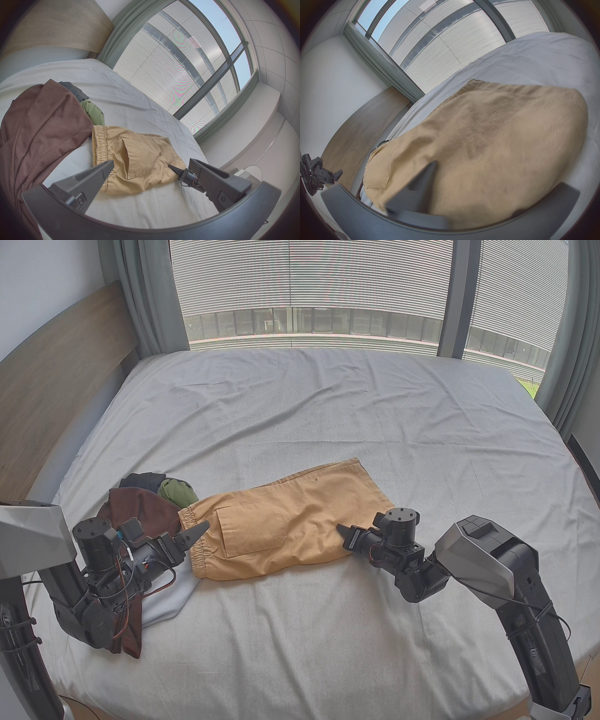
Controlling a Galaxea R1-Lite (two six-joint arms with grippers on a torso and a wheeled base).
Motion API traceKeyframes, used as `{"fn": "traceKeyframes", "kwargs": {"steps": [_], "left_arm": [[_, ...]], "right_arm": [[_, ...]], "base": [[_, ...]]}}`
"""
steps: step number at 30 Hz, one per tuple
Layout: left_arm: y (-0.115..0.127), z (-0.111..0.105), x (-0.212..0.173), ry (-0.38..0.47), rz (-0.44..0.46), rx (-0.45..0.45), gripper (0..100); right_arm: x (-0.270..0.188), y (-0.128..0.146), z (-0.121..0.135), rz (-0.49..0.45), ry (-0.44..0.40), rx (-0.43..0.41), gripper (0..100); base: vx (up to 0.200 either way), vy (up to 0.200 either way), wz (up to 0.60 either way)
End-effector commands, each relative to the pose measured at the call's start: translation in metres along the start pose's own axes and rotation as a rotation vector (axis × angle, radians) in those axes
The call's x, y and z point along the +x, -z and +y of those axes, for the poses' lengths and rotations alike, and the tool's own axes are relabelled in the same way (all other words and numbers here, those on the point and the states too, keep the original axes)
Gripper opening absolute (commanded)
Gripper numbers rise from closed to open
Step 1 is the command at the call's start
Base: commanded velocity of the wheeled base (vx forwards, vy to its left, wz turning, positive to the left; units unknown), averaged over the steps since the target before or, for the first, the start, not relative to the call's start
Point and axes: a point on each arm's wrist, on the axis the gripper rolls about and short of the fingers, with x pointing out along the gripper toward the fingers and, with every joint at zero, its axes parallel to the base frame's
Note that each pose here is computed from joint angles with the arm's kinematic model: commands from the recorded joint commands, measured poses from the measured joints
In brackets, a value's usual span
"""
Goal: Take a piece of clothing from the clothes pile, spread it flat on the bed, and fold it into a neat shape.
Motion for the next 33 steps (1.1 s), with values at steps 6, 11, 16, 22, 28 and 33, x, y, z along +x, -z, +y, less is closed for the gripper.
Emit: {"fn": "traceKeyframes", "kwargs": {"steps": [6, 11, 16, 22, 28, 33], "left_arm": [[0.0, 0.001, 0.0, -0.003, 0.001, -0.002, 100], [0.001, 0.001, 0.0, -0.003, 0.002, -0.004, 100], [0.001, 0.001, -0.001, -0.004, 0.003, -0.005, 100], [0.001, 0.001, -0.001, -0.004, 0.003, -0.005, 100], [0.001, 0.001, -0.001, -0.004, 0.003, -0.005, 100], [0.0, 0.0, -0.002, -0.003, 0.002, -0.003, 100]], "right_arm": [[-0.011, 0.002, 0.003, 0.01, 0.001, -0.057, 0], [-0.023, 0.001, 0.005, 0.029, 0.008, -0.104, 0], [-0.036, -0.005, 0.01, 0.049, 0.018, -0.128, 0], [-0.051, -0.005, 0.014, 0.085, 0.032, -0.138, 0], [-0.07, -0.007, 0.02, 0.12, 0.045, -0.145, 0], [-0.092, -0.004, 0.021, 0.165, 0.069, -0.142, 0]], "base": [[0.0, 0.0, 0.0], [0.0, 0.0, 0.0], [0.0, 0.0, 0.0], [0.0, 0.0, 0.0], [0.0, 0.0, 0.0], [0.0, 0.0, 0.0]]}}
